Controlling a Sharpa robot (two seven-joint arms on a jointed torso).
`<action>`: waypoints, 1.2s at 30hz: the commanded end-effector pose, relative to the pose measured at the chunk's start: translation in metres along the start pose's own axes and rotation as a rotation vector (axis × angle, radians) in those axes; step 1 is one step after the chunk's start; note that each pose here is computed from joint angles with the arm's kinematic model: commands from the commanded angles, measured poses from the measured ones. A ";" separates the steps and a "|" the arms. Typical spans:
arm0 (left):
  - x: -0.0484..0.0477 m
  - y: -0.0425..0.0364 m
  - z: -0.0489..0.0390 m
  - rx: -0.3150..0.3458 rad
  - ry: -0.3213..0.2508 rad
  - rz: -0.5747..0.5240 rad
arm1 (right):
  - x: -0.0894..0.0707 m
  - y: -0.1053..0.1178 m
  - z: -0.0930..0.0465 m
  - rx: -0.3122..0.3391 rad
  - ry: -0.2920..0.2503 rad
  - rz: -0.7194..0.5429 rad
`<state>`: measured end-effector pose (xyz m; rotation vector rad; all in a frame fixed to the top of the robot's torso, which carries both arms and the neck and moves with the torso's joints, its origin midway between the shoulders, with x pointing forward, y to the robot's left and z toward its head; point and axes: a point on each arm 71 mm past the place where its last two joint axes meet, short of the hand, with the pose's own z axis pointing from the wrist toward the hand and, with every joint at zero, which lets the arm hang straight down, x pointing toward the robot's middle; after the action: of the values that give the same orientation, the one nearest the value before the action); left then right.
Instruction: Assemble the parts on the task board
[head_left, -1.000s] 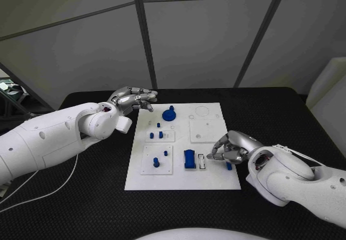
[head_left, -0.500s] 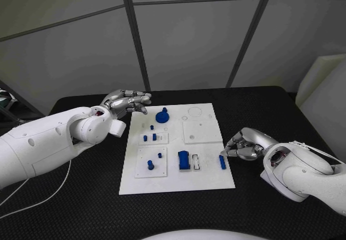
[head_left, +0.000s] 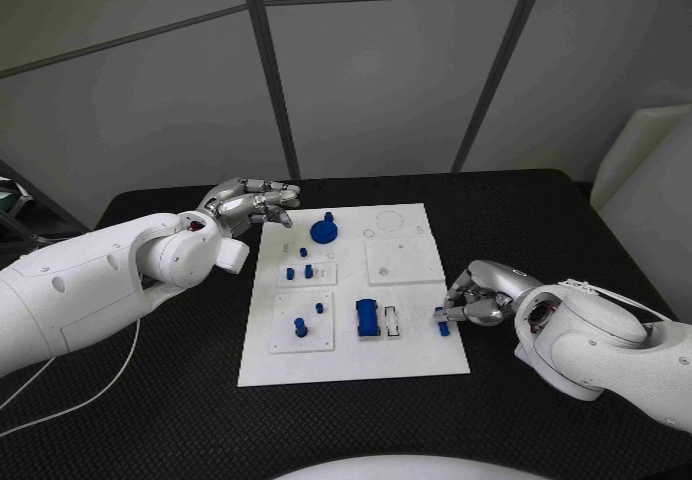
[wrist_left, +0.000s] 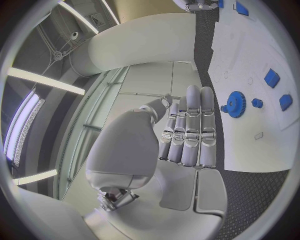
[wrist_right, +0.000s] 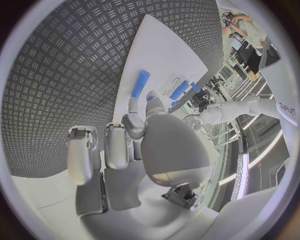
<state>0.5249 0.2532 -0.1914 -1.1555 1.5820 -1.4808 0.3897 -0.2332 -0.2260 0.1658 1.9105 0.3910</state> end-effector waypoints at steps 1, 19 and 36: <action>0.0002 -0.0013 0.0000 0.011 0.005 0.000 | 0.001 -0.001 0.000 0.027 0.015 -0.069; -0.0022 0.0002 -0.0011 0.006 0.001 0.000 | 0.014 0.005 -0.002 0.036 0.042 -0.143; -0.0031 0.0005 -0.0017 0.004 -0.001 0.000 | 0.026 0.017 0.002 0.006 0.050 -0.168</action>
<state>0.5243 0.2570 -0.1935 -1.1620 1.5811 -1.4716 0.3827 -0.2076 -0.2365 0.0343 1.9240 0.3236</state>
